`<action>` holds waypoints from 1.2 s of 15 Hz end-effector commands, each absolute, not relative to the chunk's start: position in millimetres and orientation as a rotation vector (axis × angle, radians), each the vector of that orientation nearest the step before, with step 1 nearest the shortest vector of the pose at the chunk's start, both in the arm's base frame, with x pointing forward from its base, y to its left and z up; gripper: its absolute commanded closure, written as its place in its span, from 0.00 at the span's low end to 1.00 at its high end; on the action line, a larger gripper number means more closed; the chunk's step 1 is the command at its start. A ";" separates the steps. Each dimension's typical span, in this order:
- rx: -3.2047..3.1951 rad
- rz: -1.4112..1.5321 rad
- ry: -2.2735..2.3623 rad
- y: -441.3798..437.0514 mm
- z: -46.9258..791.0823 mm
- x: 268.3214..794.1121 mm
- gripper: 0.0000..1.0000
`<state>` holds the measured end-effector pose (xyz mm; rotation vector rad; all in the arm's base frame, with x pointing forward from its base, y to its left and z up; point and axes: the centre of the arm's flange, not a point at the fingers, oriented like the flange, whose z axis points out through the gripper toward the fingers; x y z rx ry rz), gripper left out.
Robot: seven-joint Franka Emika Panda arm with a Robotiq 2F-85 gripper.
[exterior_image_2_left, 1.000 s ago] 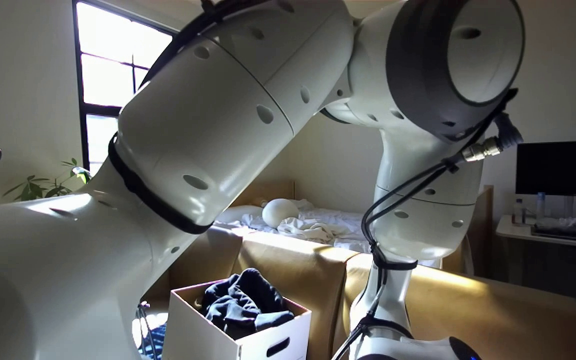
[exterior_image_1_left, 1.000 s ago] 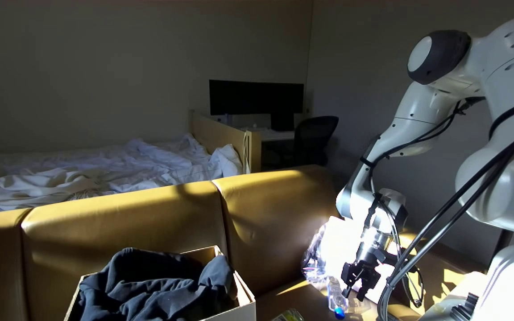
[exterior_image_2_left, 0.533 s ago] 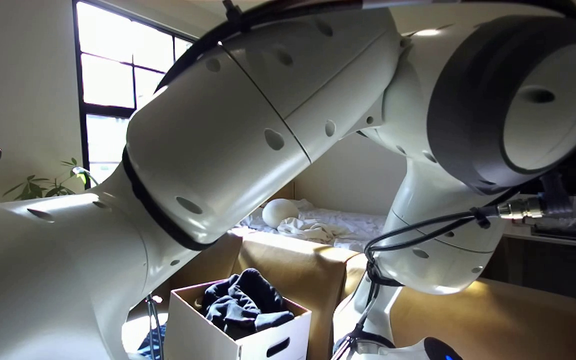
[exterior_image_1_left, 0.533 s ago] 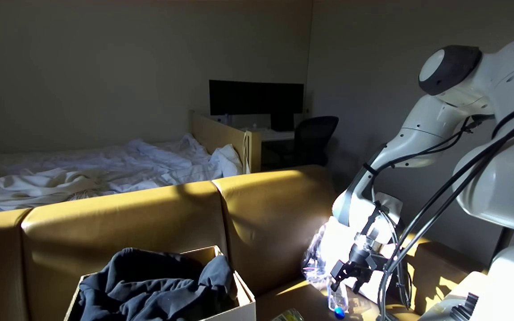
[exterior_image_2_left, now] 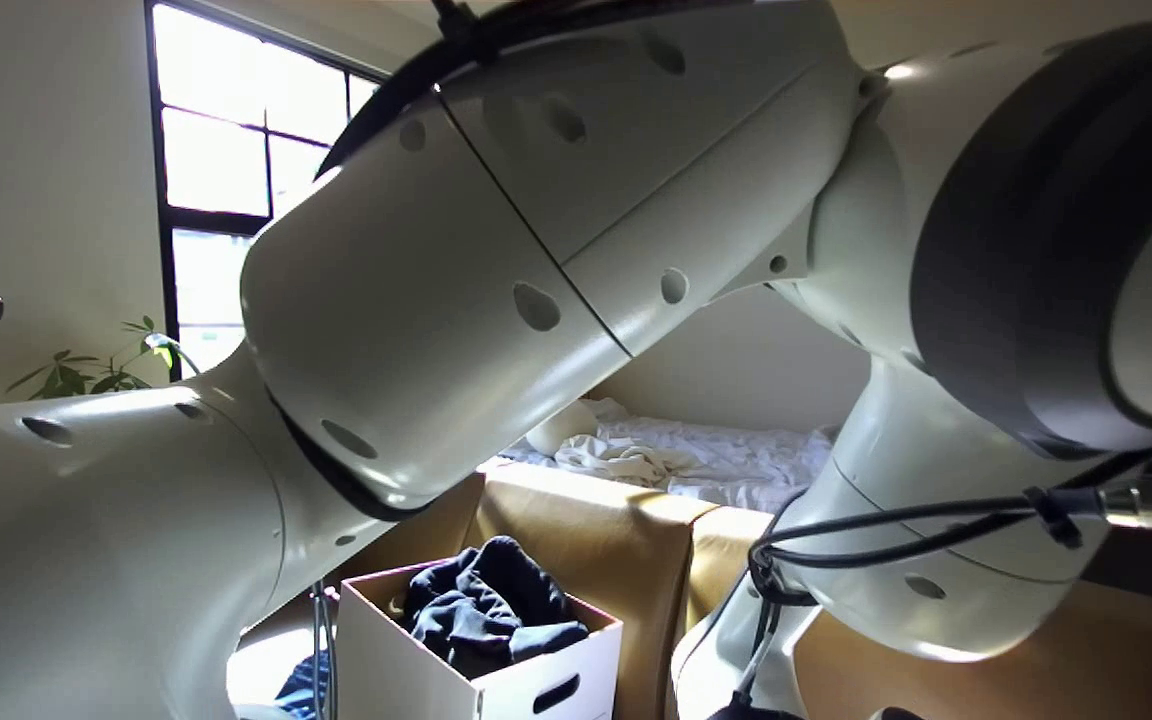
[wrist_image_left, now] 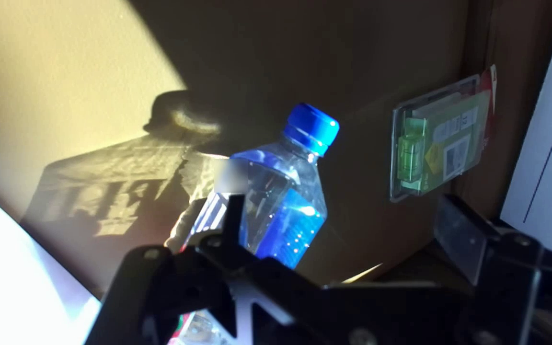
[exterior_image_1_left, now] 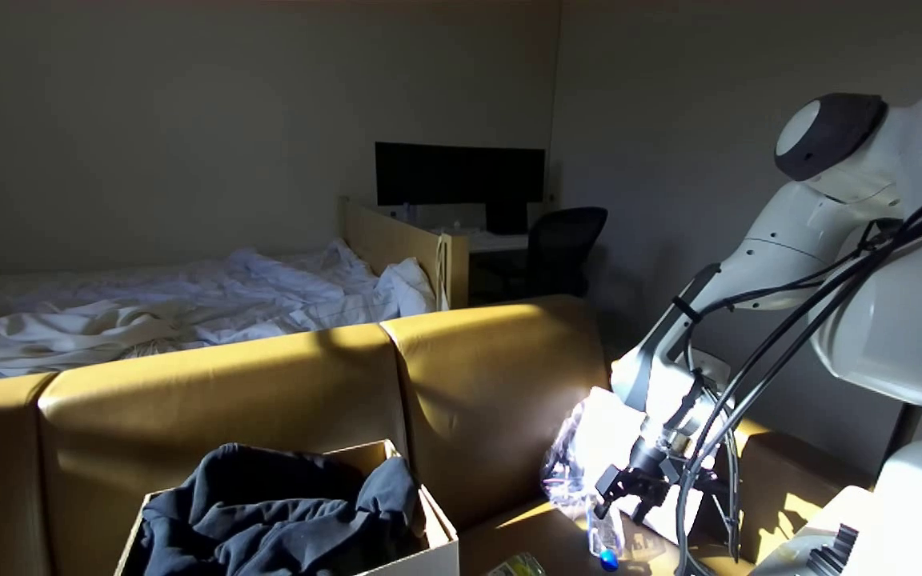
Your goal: Pick up the water bottle and put it into the box
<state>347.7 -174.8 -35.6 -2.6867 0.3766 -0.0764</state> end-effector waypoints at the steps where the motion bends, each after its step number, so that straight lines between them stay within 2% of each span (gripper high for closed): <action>1: -2.583 -0.088 0.371 -186.9 -54.4 327.9 0.00; 8: -2.466 0.127 0.355 -178.3 -101.2 306.3 0.00; 18: -2.591 0.128 0.334 -173.2 -131.4 316.4 0.00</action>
